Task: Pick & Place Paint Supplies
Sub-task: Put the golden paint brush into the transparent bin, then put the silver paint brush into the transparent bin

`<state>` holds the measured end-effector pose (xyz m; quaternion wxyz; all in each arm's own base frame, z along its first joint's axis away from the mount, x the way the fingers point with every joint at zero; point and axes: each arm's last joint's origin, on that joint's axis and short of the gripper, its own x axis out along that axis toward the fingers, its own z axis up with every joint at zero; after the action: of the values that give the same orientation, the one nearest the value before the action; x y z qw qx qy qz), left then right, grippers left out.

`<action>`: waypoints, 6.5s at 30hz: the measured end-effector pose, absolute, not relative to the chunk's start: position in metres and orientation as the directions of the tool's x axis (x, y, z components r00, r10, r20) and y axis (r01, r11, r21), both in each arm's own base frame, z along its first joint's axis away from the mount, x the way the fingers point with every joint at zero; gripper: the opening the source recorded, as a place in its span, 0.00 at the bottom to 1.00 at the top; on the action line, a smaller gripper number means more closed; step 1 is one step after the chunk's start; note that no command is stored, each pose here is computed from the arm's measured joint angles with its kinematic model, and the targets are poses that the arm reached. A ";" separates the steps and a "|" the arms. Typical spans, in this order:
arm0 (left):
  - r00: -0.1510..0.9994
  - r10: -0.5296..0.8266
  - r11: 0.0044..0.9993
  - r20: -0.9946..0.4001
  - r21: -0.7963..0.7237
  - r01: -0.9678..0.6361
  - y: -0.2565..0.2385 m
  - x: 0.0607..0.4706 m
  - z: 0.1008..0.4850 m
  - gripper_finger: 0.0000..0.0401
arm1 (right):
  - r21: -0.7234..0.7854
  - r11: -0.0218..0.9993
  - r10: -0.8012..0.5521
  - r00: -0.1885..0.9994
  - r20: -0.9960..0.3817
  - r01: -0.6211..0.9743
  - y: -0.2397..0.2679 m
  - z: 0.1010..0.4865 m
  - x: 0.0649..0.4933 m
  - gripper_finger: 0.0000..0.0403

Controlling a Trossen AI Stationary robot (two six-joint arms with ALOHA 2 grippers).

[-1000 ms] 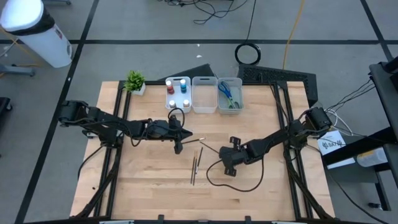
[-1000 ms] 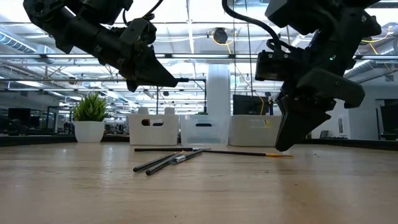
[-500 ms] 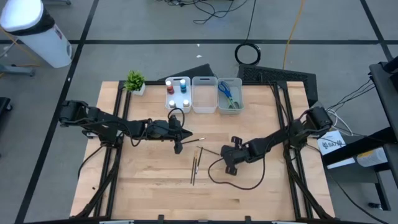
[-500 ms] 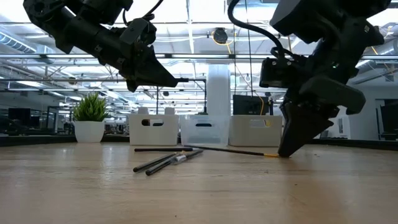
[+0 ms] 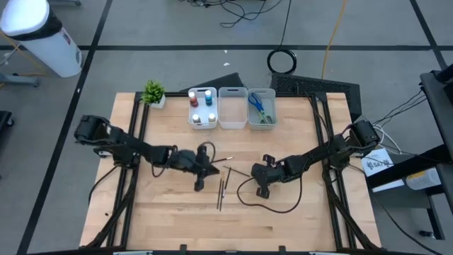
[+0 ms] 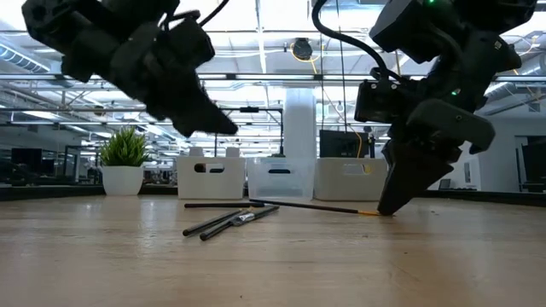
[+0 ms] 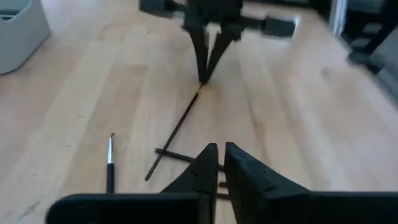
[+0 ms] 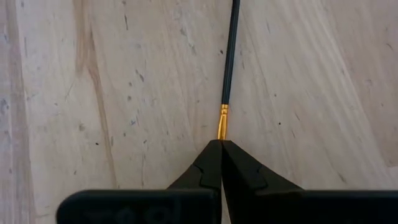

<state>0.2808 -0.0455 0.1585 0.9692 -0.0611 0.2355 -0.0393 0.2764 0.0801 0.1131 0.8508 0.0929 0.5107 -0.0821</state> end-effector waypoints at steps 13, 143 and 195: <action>0.817 0.116 0.989 -0.564 0.143 -0.041 -0.044 0.328 0.108 0.47 | 0.094 0.970 -0.020 0.462 -0.887 0.223 0.081 0.112 0.276 0.00; 0.553 0.464 0.789 -0.693 0.039 -0.613 -0.025 0.321 0.113 0.34 | -0.023 0.995 -0.094 0.842 -0.531 0.097 0.055 0.173 0.308 0.00; 0.690 0.161 0.948 -0.705 -0.084 -0.307 -0.044 0.338 0.098 0.34 | -0.101 0.994 -0.089 0.745 -0.661 0.029 0.033 0.100 0.328 0.00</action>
<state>0.3384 -0.0440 0.0983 0.9141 -0.0979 0.3721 0.1278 0.3285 0.0333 0.1003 0.9332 -0.0422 0.3555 -0.0314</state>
